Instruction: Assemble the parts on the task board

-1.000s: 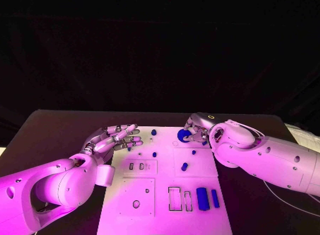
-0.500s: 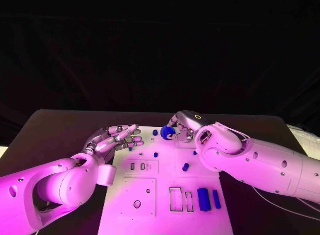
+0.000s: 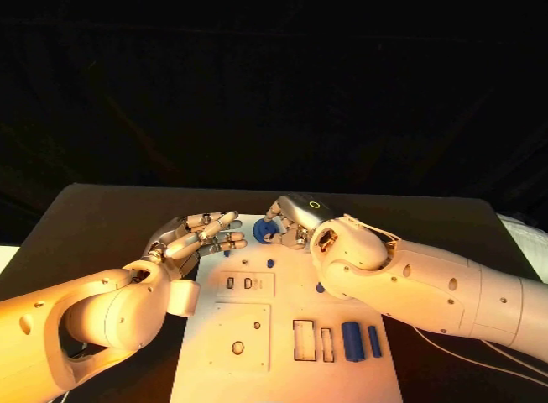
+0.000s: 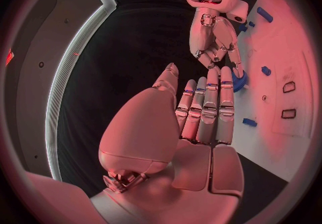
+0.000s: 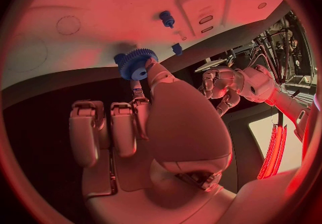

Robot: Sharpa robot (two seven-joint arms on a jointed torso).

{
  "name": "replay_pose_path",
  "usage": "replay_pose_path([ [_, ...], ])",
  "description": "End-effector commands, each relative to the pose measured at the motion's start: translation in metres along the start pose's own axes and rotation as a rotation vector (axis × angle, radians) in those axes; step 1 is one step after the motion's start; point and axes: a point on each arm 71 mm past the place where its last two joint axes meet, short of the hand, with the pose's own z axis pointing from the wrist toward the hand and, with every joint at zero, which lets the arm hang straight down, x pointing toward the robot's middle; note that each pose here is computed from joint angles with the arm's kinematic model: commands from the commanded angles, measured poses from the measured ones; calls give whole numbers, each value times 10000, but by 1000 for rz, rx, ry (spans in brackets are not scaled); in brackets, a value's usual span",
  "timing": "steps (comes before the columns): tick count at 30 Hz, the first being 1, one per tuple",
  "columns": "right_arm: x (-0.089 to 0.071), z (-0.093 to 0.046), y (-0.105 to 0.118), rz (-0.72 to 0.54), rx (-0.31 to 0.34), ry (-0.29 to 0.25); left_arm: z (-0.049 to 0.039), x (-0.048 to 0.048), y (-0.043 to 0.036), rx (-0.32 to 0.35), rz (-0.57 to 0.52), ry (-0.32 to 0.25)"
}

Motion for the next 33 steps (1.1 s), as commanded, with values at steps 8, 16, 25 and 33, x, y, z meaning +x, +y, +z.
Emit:
replay_pose_path([
  [8,147,30,48,-34,-25,59,10,33,-8,8,-11,23],
  [16,179,43,37,-38,-8,69,13,35,-7,8,-11,23],
  [25,183,50,-5,-19,5,64,12,32,-6,7,-10,22],
  [33,200,47,-25,-3,9,88,12,29,-5,4,-10,21],
])
